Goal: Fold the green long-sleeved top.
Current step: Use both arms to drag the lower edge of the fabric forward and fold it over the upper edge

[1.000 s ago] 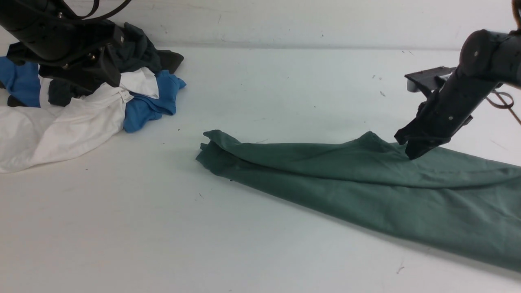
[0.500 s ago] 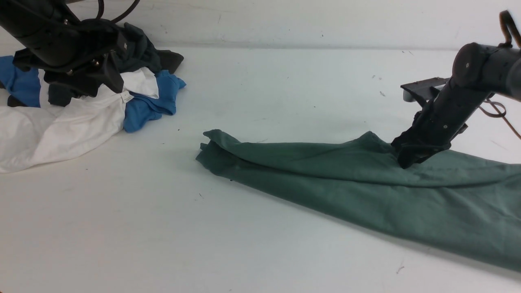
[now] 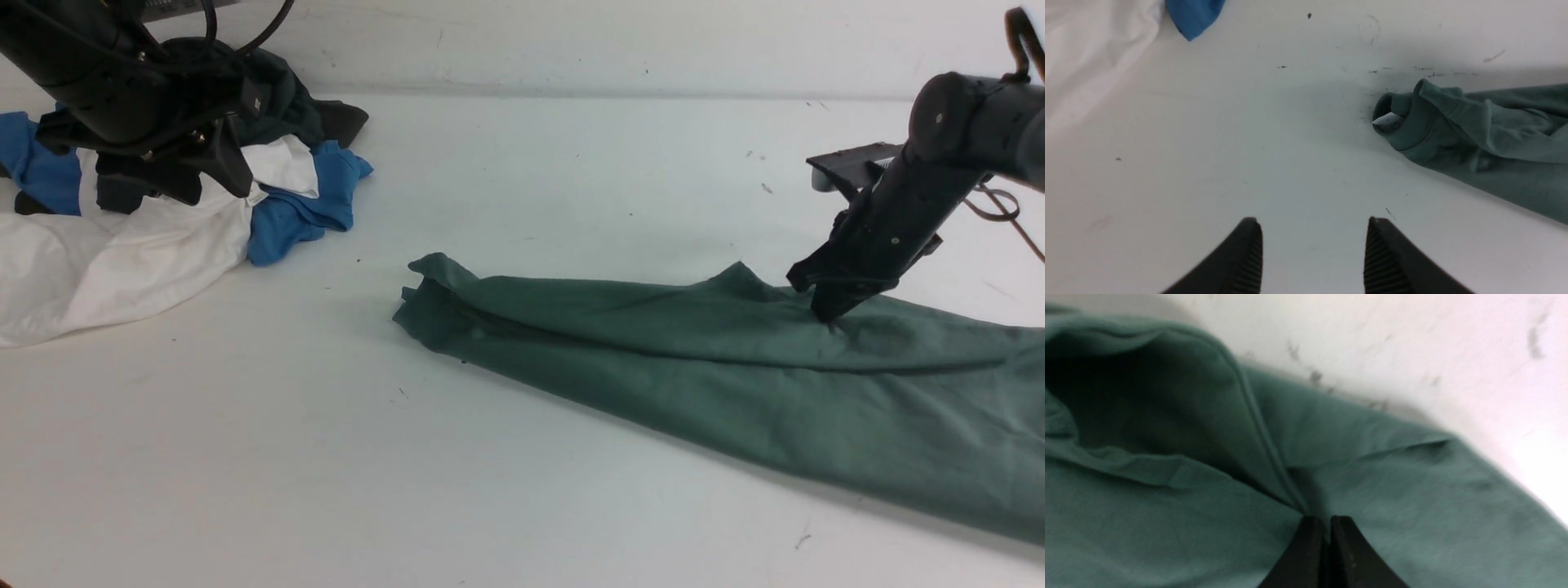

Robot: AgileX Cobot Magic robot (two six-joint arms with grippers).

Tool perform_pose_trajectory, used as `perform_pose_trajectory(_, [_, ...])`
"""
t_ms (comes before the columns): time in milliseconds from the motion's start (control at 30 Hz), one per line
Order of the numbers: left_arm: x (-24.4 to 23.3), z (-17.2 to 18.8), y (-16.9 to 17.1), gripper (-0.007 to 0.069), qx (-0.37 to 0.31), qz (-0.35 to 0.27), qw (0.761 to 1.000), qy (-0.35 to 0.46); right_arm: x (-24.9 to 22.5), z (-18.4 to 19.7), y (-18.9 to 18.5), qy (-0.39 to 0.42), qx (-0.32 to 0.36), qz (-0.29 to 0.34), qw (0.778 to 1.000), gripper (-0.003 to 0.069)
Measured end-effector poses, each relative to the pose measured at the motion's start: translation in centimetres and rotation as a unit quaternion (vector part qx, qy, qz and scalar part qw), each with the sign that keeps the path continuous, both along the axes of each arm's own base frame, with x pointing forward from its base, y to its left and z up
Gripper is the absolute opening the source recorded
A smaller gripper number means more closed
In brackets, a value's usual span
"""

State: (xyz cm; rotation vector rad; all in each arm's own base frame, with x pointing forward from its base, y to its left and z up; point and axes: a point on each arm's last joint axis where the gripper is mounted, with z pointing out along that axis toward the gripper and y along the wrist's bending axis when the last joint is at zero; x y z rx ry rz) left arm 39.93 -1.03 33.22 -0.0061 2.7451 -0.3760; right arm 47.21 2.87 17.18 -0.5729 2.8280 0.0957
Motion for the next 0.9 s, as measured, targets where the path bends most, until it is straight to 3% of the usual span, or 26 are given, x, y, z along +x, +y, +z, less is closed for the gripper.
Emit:
perform_pose_trajectory(167, [0.0,0.0,0.0,0.0325,0.0,0.0,1.0,0.0,1.0,2.3,-0.1,-0.033,-0.004,-0.004,0.999,-0.0005])
perform_pose_trajectory(333, [0.0,0.0,0.0,0.0325,0.0,0.0,1.0,0.0,1.7,2.4,-0.3,-0.069,-0.019,-0.005,0.997,-0.0005])
perform_pose_trajectory(533, [0.0,0.0,0.0,0.0325,0.0,0.0,1.0,0.0,3.0,1.7,-0.7,-0.118,-0.026,-0.052,0.991,0.0008])
perform_pose_trajectory(733, [0.6,-1.1,0.0,0.0325,-0.003,0.004,1.0,0.015,3.3,1.6,-1.3,-0.128,-0.054,-0.071,0.988,0.0134])
perform_pose_trajectory(900, [0.9,-1.9,-0.4,0.0326,-0.012,0.025,0.999,0.033,2.8,3.6,-1.8,-0.083,-0.084,-0.076,0.99,0.0238])
